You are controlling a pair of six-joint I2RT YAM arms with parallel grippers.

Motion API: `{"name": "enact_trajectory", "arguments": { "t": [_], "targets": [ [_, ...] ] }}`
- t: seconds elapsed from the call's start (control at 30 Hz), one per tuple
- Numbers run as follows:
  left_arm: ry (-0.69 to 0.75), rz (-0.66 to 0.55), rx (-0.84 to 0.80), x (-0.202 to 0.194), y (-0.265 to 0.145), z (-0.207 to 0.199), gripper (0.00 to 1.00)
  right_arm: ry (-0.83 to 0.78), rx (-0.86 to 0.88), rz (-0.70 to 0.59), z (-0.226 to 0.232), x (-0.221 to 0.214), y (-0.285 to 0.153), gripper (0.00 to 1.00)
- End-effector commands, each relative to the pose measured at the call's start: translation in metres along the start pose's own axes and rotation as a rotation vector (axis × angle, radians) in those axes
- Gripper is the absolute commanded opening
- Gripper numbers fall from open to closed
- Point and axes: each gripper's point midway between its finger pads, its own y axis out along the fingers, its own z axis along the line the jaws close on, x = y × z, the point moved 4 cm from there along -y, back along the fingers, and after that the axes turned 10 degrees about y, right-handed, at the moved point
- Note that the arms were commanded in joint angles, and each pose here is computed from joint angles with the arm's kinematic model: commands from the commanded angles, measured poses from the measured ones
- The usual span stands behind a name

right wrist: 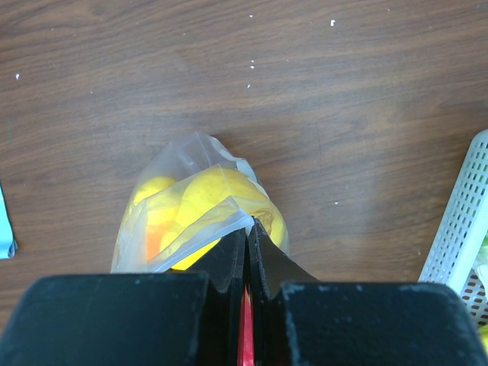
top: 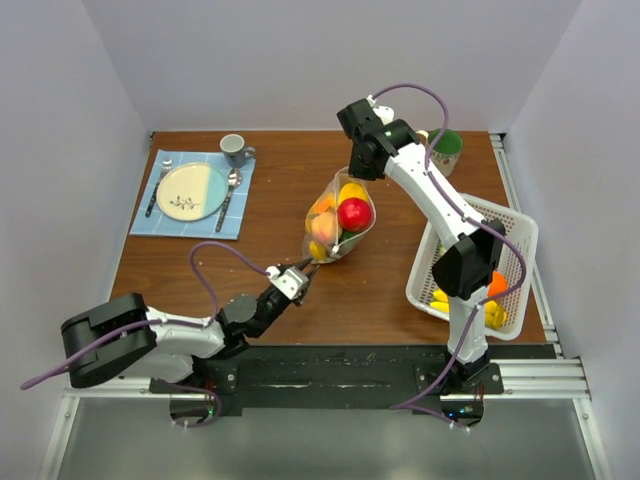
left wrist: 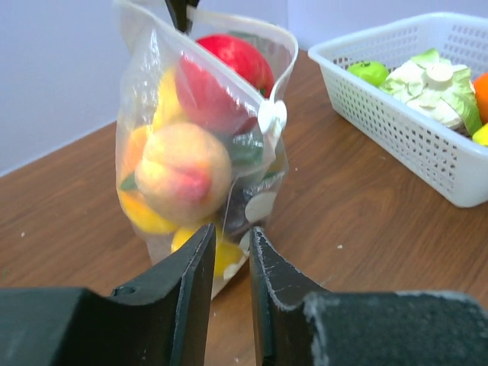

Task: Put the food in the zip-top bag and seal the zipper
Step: Zip the zipper food storage bag at the center of the board.

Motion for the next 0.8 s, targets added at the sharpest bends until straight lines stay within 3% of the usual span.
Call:
{"name": "enact_trajectory", "arguments": {
  "t": [0.0,0.53,0.63,0.67,0.77],
  "targets": [
    [-0.070,-0.301,0.110,0.077,0.018,0.021,0.29,0.020,0.013,-0.015,-0.001,0.009,-0.012,0.00],
    [0.009,-0.249,0.015,0.076,0.030,-0.004,0.28,0.036,0.012,-0.015,-0.004,0.012,-0.017,0.00],
    [0.014,-0.213,0.031,0.069,0.033,-0.003,0.34,0.037,0.015,-0.015,-0.004,0.013,-0.017,0.00],
    [0.012,-0.213,0.031,0.069,0.033,-0.004,0.43,0.036,0.018,-0.016,-0.003,0.012,-0.018,0.00],
    [0.005,-0.190,0.041,0.064,0.033,-0.004,0.45,0.034,0.014,-0.015,-0.004,0.012,-0.017,0.00]
  ]
}}
